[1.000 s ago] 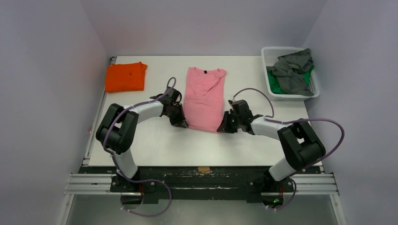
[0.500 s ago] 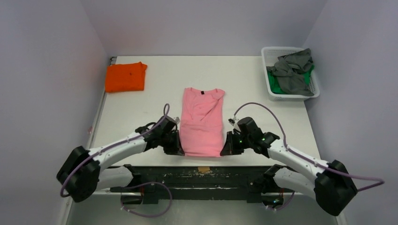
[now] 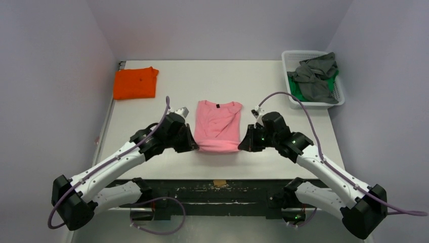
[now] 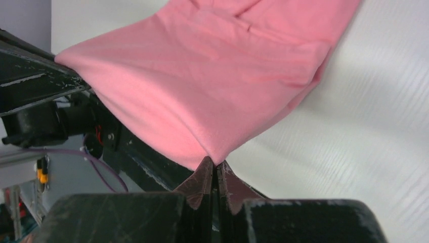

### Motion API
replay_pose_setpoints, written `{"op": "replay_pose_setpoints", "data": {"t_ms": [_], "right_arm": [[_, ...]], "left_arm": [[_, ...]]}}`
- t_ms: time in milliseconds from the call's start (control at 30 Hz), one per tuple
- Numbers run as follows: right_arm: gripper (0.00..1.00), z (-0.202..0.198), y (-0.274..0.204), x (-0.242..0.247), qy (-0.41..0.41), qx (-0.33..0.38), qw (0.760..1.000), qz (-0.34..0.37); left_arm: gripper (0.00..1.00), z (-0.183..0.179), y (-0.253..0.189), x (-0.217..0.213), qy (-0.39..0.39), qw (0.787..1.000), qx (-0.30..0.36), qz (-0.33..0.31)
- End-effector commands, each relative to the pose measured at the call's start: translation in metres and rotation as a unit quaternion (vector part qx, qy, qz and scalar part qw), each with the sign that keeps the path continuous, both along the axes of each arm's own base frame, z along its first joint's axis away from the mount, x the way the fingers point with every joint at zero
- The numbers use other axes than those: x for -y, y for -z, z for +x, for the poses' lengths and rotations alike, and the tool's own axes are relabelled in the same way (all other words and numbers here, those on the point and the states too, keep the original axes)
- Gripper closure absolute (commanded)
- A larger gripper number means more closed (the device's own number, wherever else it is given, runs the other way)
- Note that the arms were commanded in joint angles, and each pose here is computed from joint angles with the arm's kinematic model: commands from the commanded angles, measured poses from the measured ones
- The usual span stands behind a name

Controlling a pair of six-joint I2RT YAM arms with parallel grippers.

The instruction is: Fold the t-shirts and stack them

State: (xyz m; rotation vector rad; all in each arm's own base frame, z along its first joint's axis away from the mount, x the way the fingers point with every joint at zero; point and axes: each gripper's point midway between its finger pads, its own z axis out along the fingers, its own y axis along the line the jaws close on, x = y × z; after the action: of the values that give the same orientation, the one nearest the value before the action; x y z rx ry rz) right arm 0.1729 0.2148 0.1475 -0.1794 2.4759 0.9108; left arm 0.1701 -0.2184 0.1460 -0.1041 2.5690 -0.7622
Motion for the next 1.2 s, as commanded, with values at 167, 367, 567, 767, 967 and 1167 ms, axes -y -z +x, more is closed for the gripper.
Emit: {"op": "replay_pose_setpoints", "data": {"t_ms": [167,367,567,767,967,1167], "right_arm": [[1.0,0.115,-0.036,0.023,0.108,0.077,0.991,-0.004],[1.0,0.167,-0.039,0.029,0.134,0.087,0.987,-0.013],[1.0,0.211,-0.016,0.035,0.152,0.065,0.985,-0.04],[1.0,0.251,0.005,0.036,0.167,0.045,0.984,-0.05],[1.0,0.275,0.021,0.046,0.205,0.037,0.975,-0.075],[1.0,0.293,0.037,0.048,0.221,0.022,0.972,-0.079]], "left_arm": [[1.0,0.112,-0.039,-0.012,-0.084,0.994,0.061,0.038],[1.0,0.161,-0.031,-0.005,-0.079,0.993,0.044,0.075],[1.0,0.202,-0.015,-0.013,-0.109,0.989,0.025,0.098],[1.0,0.236,-0.005,-0.016,-0.11,0.988,0.017,0.11],[0.99,0.258,0.017,-0.006,-0.086,0.991,-0.011,0.102],[0.86,0.275,0.028,0.001,-0.084,0.992,-0.017,0.096]]}}
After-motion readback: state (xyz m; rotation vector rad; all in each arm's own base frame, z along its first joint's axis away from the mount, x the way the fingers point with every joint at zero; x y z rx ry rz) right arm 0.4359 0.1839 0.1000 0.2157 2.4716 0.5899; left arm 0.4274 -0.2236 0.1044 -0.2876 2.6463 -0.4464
